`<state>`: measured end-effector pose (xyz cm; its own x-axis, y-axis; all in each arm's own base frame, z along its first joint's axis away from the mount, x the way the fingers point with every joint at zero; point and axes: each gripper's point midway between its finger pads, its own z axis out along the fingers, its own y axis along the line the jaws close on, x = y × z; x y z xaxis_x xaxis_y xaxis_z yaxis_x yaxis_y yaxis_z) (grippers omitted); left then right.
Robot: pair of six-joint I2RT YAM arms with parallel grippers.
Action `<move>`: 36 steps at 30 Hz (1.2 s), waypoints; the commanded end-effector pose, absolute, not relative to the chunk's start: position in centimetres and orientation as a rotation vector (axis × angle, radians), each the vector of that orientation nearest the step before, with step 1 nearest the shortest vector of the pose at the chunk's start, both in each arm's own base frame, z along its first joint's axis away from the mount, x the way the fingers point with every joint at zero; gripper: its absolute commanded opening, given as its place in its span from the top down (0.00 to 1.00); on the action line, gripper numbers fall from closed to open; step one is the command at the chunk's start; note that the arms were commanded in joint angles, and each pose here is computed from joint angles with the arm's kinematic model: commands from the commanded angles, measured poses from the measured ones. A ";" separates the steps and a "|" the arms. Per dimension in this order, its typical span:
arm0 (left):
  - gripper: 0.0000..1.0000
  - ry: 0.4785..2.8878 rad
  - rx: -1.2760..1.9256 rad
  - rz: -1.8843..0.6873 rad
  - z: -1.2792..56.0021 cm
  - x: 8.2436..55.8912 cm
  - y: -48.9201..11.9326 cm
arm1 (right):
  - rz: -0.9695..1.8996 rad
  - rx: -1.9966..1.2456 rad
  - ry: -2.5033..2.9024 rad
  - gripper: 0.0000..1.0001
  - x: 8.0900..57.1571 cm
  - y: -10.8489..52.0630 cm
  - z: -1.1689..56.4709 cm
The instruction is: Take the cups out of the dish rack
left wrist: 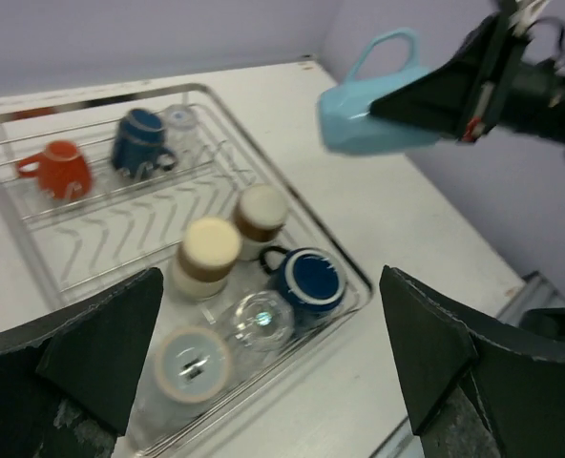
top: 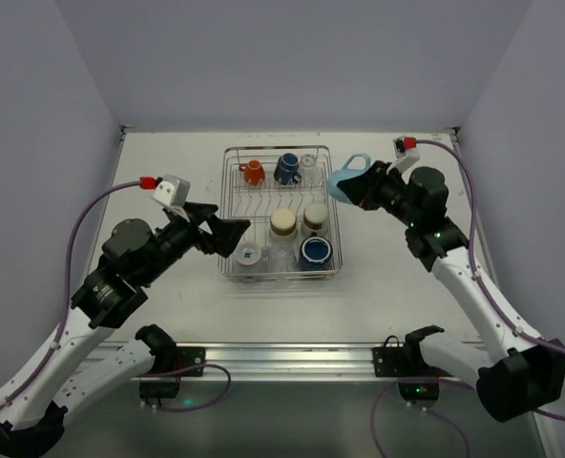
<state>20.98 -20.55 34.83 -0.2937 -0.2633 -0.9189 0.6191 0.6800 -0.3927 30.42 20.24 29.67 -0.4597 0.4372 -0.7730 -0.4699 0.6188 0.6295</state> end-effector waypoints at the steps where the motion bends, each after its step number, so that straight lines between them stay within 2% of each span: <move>1: 0.00 1.837 0.258 -0.469 28.3 22.4 -14.8 | 0.618 -0.041 1.908 1.00 34.3 15.0 29.7; 2: 0.00 1.849 0.251 -0.422 27.2 22.6 -14.1 | 0.476 -0.027 1.993 1.00 36.5 13.5 27.1; 5: 0.00 1.851 0.244 -0.366 25.7 23.3 -13.6 | 0.327 0.013 2.115 1.00 39.0 11.4 25.7; 6: 0.00 1.869 0.255 -0.342 24.9 23.6 -13.6 | 0.241 0.035 2.182 1.00 40.6 10.4 23.3; 8: 0.00 1.888 0.272 -0.345 24.7 23.6 -13.9 | 0.179 0.043 2.215 1.00 42.4 9.7 23.2; 9: 0.00 1.894 0.286 -0.355 24.4 23.6 -14.2 | 0.134 0.044 2.285 1.00 43.7 9.3 20.6; 12: 0.00 1.905 0.324 -0.404 23.4 23.3 -15.1 | 0.025 0.041 2.311 1.00 46.2 8.1 20.3; 16: 0.00 1.906 0.339 -0.432 23.4 23.1 -15.4 | -0.043 0.028 2.416 1.00 49.3 7.6 16.5; 29: 0.00 1.953 0.348 -0.463 22.0 23.7 -15.5 | -0.114 0.020 2.536 1.00 51.2 6.8 9.5; 30: 0.00 1.966 0.353 -0.458 21.7 23.8 -15.6 | -0.110 0.024 2.537 0.98 51.2 6.7 9.5; 32: 0.00 1.982 0.359 -0.453 21.3 23.9 -15.7 | -0.109 0.024 2.535 0.84 51.1 6.7 9.4; 33: 0.00 2.000 0.365 -0.448 20.9 24.1 -15.8 | -0.119 0.031 2.525 0.76 51.1 6.4 9.9; 34: 0.00 2.007 0.372 -0.446 20.7 24.1 -15.9 | -0.126 0.035 2.522 0.62 50.9 6.3 10.1; 36: 0.00 2.035 0.384 -0.446 20.1 24.3 -16.2 | -0.116 0.050 2.501 0.47 50.7 6.3 11.0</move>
